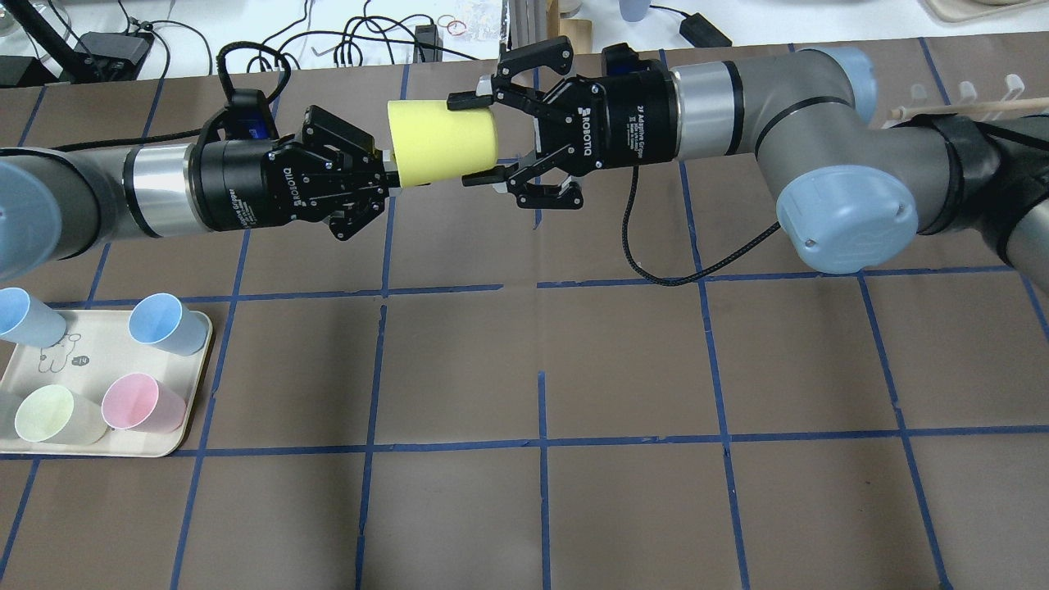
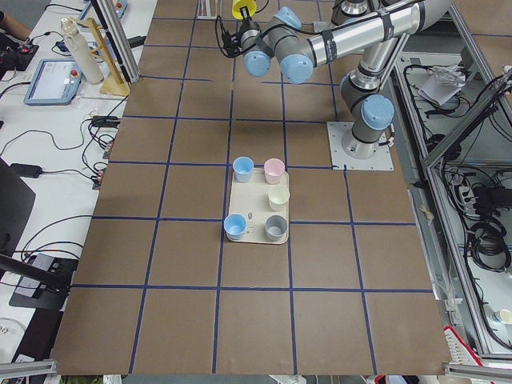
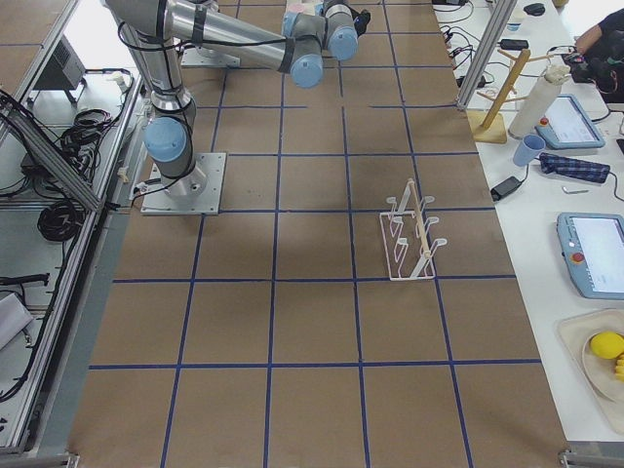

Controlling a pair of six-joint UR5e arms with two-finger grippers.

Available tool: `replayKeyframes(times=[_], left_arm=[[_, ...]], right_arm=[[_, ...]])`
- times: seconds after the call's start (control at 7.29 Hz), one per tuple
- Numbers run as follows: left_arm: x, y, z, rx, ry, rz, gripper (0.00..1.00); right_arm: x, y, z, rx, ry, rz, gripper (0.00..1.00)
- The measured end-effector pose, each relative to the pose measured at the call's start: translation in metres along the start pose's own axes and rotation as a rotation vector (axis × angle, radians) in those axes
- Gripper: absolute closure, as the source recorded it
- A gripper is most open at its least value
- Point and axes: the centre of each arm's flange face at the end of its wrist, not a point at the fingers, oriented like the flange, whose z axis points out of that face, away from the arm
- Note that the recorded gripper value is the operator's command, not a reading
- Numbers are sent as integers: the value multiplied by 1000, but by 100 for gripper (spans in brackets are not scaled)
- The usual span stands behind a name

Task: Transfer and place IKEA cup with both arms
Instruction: 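Open the right gripper and pull it back from the yellow cup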

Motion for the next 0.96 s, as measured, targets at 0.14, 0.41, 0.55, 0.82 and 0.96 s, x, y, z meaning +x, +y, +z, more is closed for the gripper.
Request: replayKeyframes(times=[0.14, 0.41, 0.55, 0.82, 0.96], left_arm=[[1, 0, -1, 0, -2, 3, 100], [3, 1, -1, 2, -3, 6, 100], [4, 1, -2, 2, -4, 6, 100], [5, 2, -2, 3, -4, 7, 100], [5, 2, -2, 4, -5, 7, 100]], right_arm=[[-1, -1, -2, 3, -4, 6, 0], [-4, -4, -10, 17, -13, 13, 0], [-7, -10, -24, 40, -23, 21, 0], [-13, -27, -79, 133, -64, 41, 0], [-15, -32, -103, 172, -83, 50, 0]])
